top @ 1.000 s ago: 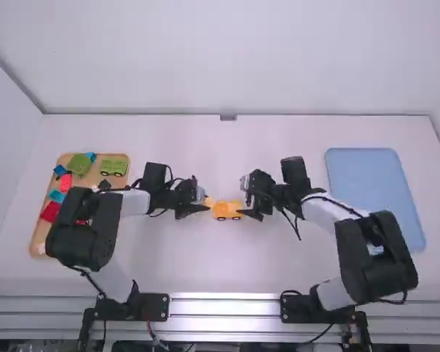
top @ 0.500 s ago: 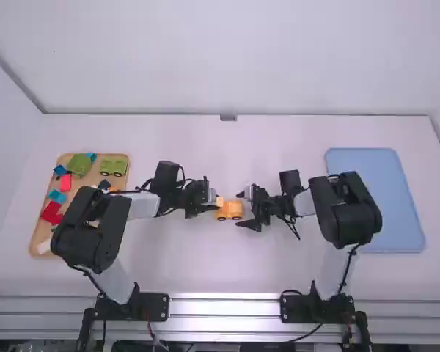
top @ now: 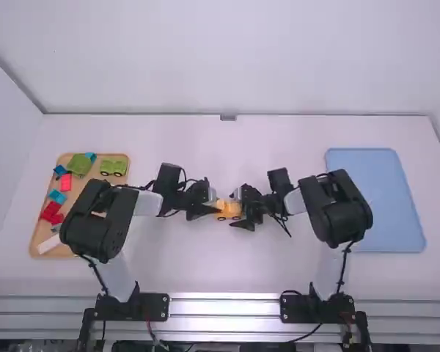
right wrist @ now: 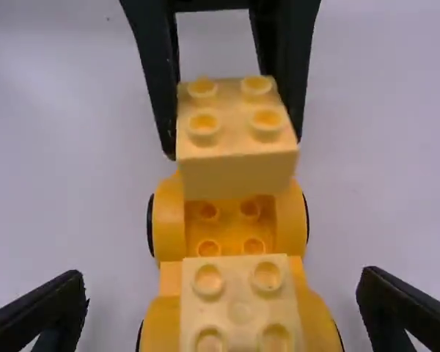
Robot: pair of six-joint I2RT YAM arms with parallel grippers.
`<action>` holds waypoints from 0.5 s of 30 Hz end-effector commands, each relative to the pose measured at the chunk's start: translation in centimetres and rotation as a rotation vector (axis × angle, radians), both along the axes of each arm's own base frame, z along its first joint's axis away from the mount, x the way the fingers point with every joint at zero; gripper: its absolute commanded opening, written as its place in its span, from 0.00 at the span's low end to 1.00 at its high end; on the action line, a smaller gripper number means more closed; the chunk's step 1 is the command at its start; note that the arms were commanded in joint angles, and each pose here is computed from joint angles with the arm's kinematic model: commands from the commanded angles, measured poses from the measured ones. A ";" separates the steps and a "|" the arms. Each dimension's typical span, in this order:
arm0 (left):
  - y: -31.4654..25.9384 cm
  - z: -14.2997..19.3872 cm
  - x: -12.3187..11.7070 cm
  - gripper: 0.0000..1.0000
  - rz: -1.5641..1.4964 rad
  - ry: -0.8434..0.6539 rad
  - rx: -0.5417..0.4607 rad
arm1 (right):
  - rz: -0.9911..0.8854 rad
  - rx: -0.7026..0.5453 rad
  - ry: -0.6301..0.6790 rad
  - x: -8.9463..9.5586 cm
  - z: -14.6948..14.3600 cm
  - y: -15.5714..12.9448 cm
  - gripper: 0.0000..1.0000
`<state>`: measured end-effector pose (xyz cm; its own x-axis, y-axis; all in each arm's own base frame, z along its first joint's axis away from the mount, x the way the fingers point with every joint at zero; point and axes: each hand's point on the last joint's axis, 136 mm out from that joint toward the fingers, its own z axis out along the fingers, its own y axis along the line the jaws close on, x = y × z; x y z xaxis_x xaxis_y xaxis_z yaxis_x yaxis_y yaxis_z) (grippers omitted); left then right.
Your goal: Assemble lego blocks to make yellow taxi
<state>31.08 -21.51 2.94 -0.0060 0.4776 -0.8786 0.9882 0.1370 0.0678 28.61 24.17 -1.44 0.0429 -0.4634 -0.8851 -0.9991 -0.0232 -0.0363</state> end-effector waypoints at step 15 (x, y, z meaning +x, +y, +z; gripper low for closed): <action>-1.0 0.7 -0.2 0.08 -0.036 -0.003 -0.031 | -0.008 -0.021 0.008 0.0 -1.0 0.0 0.92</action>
